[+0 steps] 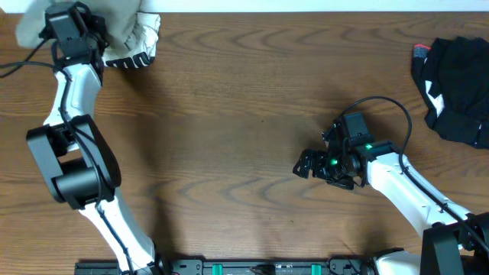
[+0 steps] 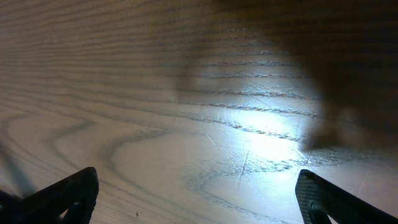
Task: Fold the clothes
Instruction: 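Lower the pants bundle onto the top-left table corner with the left gripper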
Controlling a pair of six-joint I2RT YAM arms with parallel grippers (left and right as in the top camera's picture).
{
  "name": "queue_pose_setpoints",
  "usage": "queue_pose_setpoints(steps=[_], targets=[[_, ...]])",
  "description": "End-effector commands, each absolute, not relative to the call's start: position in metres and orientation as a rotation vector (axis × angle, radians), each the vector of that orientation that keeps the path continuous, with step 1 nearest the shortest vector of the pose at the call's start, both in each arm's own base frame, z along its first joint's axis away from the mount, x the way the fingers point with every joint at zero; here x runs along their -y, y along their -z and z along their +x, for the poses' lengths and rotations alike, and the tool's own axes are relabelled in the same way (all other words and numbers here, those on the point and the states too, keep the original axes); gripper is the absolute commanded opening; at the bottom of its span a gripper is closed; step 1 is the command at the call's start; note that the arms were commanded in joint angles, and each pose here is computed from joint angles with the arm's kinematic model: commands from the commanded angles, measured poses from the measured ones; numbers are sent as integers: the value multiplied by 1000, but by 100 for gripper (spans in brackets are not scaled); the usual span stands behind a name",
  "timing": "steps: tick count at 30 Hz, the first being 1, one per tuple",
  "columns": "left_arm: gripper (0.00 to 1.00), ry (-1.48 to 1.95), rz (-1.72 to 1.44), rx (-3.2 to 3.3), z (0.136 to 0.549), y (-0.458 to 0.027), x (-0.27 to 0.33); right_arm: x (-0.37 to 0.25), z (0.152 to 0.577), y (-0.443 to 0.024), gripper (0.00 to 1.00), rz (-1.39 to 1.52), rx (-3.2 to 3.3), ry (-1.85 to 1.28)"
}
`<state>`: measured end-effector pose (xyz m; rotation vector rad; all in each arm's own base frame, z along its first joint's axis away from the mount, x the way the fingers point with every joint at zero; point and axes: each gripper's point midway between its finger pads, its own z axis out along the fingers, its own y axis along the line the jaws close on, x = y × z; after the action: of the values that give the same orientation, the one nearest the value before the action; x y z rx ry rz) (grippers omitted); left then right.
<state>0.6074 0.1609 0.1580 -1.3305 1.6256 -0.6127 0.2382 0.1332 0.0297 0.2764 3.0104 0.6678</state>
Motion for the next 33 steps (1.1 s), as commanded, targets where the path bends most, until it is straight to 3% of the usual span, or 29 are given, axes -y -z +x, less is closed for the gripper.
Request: queue_pose_setpoints(steps=[1,2,4,7,10,19,31,33], targets=[[15,659,-1324,-1680,616,-134,-154,-130,239,-32,99,297,-2998,-662],[17,673,-1328,-1700,616,-126,-151,-130,239,-32,99,297,-2998,-662],[39,695,-1334,-1732,616,-116,-146,-130,240,-32,99,297,-2998,-663],[59,684,-1380,-1783,608,-102,-142,-130,240,-32,99,297,-2998,-663],[100,727,-1377,-1816,606,-100,-135,-130,240,-32,99,296,-2998,-663],[98,935,-1283,-1857,603,-128,-117,-132,239,-33,99,295,-2999,-680],[99,919,-1030,-1815,587,-233,-101,-133,239,-33,99,293,-3000,-684],[93,912,-1008,-1810,583,-245,-100,-133,239,-33,99,293,-3000,-684]])
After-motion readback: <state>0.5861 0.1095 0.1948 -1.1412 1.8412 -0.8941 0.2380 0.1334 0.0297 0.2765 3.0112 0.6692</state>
